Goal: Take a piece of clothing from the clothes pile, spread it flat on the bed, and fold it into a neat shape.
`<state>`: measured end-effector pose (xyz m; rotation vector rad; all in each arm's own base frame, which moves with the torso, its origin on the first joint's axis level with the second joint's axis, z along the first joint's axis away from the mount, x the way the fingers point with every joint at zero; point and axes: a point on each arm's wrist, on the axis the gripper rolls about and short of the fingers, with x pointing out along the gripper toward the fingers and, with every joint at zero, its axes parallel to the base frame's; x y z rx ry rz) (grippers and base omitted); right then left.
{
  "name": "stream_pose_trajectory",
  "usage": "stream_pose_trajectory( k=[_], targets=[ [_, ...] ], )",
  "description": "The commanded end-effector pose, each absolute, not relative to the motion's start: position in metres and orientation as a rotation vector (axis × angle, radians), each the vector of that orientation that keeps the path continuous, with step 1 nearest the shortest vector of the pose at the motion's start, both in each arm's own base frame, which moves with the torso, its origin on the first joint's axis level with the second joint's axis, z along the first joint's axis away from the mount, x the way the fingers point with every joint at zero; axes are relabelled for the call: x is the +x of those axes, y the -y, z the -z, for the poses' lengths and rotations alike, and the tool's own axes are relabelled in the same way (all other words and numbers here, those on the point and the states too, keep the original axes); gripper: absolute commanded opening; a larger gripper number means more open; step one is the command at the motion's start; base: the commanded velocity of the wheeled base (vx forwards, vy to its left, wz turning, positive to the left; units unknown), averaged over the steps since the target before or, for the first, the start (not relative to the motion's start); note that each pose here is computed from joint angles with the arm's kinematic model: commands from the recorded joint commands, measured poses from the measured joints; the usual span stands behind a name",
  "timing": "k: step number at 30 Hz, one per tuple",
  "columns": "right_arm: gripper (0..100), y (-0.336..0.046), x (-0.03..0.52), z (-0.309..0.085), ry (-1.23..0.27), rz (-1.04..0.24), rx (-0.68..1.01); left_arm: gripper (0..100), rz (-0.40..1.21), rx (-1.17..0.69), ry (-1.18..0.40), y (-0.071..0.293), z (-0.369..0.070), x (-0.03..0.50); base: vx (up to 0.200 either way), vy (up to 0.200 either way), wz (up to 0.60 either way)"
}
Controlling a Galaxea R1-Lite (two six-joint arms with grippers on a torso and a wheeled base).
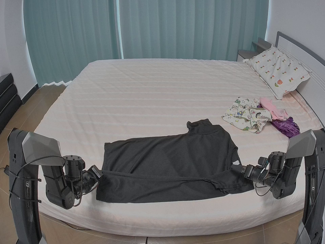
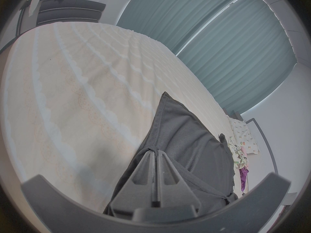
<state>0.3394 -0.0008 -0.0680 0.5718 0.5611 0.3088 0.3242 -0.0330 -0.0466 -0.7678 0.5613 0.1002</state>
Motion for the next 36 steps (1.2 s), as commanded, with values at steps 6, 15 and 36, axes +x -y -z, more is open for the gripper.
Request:
stream_pose_trajectory(
  k=[6,15,36],
  targets=[
    [100,0.0,0.339,0.074,-0.53,-0.319,0.569,0,-0.099,-0.768,-0.56,0.033,0.046,0.324,0.0,0.0,0.0],
    [100,-0.006,0.336,0.086,-0.565,-0.328,0.544,0,-0.1,-0.768,-0.561,0.033,0.046,0.324,0.0,0.0,0.0],
    [0,0.001,0.345,0.074,-0.506,-0.319,0.554,0,-0.111,-0.775,-0.566,0.032,0.049,0.324,0.0,0.0,0.0]
  ],
)
